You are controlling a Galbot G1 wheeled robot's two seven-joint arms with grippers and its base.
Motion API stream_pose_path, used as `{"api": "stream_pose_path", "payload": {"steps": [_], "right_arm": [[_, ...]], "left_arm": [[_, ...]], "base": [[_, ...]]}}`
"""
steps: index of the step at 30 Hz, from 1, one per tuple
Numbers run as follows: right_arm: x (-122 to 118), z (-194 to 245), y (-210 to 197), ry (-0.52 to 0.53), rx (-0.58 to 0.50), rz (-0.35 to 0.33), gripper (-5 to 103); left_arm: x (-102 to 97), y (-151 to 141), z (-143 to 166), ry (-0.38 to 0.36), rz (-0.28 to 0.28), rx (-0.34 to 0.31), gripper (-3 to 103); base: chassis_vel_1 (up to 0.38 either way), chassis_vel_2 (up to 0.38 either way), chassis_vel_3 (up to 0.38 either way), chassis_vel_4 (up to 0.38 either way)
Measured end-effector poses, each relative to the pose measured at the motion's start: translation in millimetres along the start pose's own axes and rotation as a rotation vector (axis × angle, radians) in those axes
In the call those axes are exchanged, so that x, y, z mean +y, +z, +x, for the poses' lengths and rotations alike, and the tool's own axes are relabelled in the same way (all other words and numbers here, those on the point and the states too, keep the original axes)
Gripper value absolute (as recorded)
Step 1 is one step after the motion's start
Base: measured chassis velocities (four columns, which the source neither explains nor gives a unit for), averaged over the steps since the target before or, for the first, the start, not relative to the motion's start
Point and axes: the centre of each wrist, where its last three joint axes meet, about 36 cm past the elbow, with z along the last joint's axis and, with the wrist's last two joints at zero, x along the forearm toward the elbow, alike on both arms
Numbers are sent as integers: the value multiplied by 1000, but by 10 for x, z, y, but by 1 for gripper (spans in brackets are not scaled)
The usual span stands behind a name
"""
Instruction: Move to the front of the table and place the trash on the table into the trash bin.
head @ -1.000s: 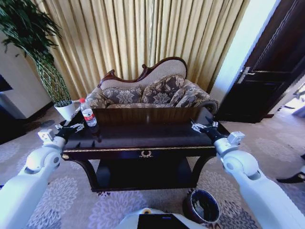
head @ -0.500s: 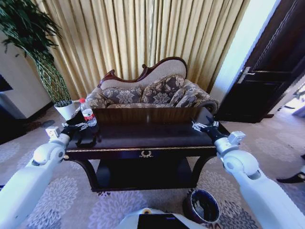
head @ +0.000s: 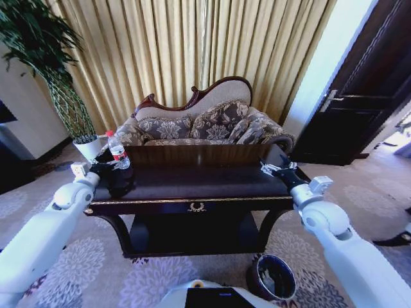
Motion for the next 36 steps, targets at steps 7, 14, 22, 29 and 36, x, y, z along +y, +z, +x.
{"api": "stream_pose_path", "payload": {"steps": [7,14,22,29,36], "right_arm": [[-19,-6,-28,-3,-12,7,100],[-32,-11,-42,-4,-15,9,100],[-14,-7,-63,-12,-25,5,100],[7,6,-91,-19,-36,-1,100],[-12,12,-102,-14,-43,-5,100]], "left_arm": [[-99,132,-40,16,16,21,100],[-104,204,-143,20,18,46,100],[-98,191,-221,27,13,55,100],[-158,230,-229,40,31,83,87],[-168,216,-203,47,52,90,65]], "base": [[0,0,0,0],[0,0,0,0],[0,0,0,0],[0,0,0,0],[0,0,0,0]]}}
